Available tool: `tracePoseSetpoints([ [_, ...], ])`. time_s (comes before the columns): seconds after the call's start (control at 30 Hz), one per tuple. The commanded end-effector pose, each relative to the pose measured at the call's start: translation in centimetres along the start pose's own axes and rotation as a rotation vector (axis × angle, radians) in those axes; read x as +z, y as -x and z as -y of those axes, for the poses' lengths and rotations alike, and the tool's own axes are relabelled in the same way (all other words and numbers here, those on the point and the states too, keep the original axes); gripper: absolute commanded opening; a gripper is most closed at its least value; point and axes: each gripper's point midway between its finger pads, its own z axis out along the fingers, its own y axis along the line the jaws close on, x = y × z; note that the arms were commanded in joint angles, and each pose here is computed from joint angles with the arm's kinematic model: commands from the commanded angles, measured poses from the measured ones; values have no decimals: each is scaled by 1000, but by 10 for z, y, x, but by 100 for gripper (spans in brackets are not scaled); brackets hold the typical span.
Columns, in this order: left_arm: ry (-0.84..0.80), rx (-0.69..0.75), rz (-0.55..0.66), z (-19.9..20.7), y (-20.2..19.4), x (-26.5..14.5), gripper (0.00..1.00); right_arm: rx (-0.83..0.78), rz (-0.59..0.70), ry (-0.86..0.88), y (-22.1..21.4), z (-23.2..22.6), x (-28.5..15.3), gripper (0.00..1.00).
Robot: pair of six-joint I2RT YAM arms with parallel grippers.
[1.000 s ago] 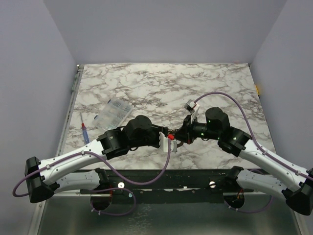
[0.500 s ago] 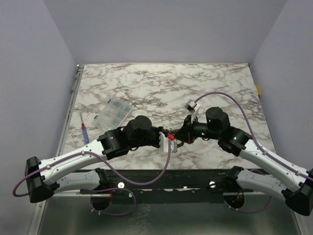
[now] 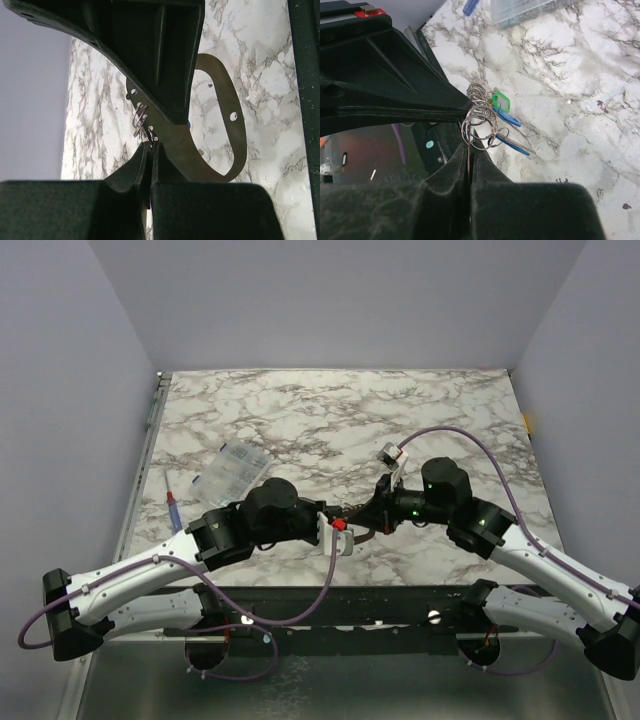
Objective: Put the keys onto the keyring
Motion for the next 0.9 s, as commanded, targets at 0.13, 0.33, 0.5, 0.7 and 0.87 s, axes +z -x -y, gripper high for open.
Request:
tracePoseSetpoints([
  [0.13,15,24,145,-3,32,-22,0,-10,-19,36,5,-11,-2,1],
  [0.33,23,15,182,-2,38,-30,0,-7,-24,46,8,-14,-1,0],
  [0.5,56,-10,167,-4,32,-32,0,-11,-23,49,9,-15,-1,1],
  [0.7,91,-142,101,-7,20,-25,45,-73,-25,15,9,-7,-3,1],
  [0.87,127,-294,83,-11,17,-23,60,-187,16,18,7,-3,-9,1],
])
